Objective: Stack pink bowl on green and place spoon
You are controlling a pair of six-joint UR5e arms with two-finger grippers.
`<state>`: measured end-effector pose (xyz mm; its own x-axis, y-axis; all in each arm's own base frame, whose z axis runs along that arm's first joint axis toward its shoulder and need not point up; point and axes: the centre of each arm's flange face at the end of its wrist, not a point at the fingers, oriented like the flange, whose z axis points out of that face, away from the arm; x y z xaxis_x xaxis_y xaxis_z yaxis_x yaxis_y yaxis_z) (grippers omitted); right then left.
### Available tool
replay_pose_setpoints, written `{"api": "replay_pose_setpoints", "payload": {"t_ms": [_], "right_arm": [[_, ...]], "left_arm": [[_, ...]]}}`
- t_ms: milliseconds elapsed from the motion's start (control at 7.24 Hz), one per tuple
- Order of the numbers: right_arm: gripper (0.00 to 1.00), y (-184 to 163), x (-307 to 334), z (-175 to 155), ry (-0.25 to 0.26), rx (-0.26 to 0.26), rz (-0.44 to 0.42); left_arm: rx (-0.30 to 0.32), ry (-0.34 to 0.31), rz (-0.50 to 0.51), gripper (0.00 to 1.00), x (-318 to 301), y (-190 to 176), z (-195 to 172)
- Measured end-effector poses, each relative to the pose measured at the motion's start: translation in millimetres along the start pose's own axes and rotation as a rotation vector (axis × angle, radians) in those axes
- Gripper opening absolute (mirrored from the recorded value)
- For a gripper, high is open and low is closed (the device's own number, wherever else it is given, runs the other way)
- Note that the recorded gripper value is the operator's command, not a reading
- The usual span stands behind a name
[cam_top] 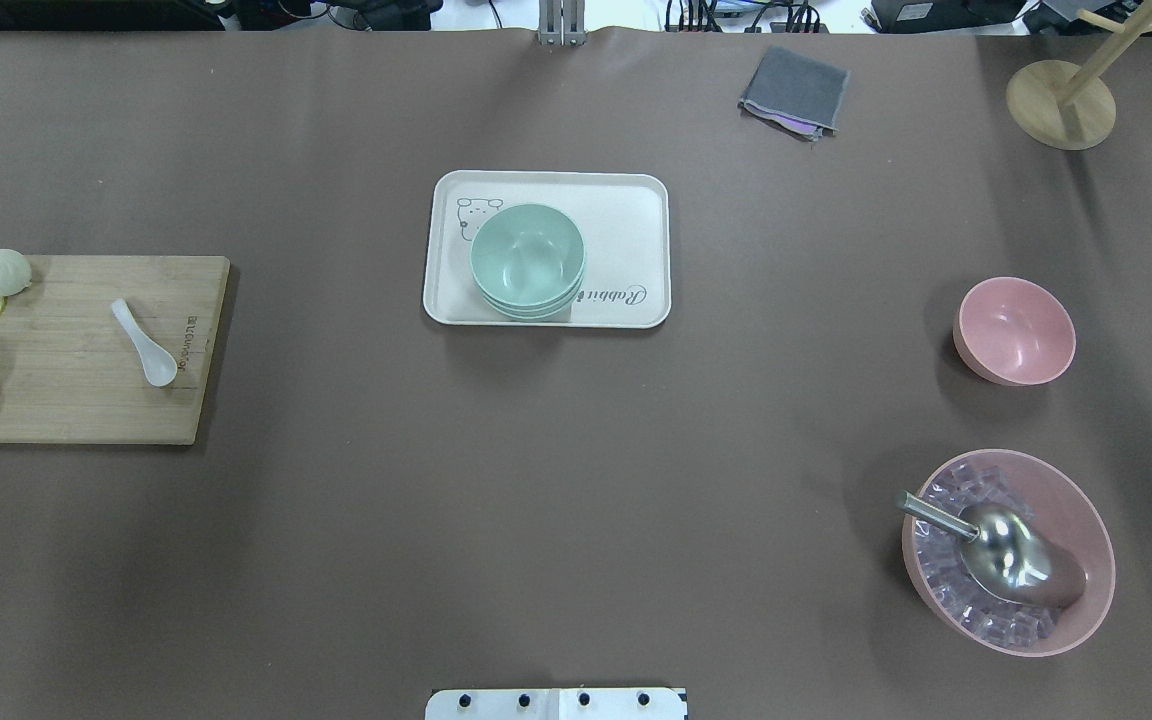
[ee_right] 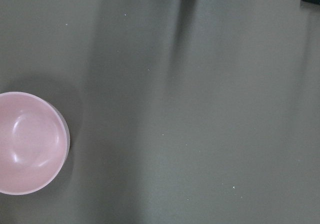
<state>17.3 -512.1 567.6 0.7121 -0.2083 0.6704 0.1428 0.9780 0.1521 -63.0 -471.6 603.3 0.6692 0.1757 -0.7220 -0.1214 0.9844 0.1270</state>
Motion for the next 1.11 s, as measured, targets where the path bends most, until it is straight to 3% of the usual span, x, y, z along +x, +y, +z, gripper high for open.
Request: {"api": "replay_pose_setpoints", "payload": {"t_ms": [1106], "right_arm": [[1.00, 1.2, -2.1, 0.4, -0.024, 0.001, 0.000]], "left_arm": [[0.002, 0.003, 0.003, 0.98, 1.7, -4.1, -0.5]]}}
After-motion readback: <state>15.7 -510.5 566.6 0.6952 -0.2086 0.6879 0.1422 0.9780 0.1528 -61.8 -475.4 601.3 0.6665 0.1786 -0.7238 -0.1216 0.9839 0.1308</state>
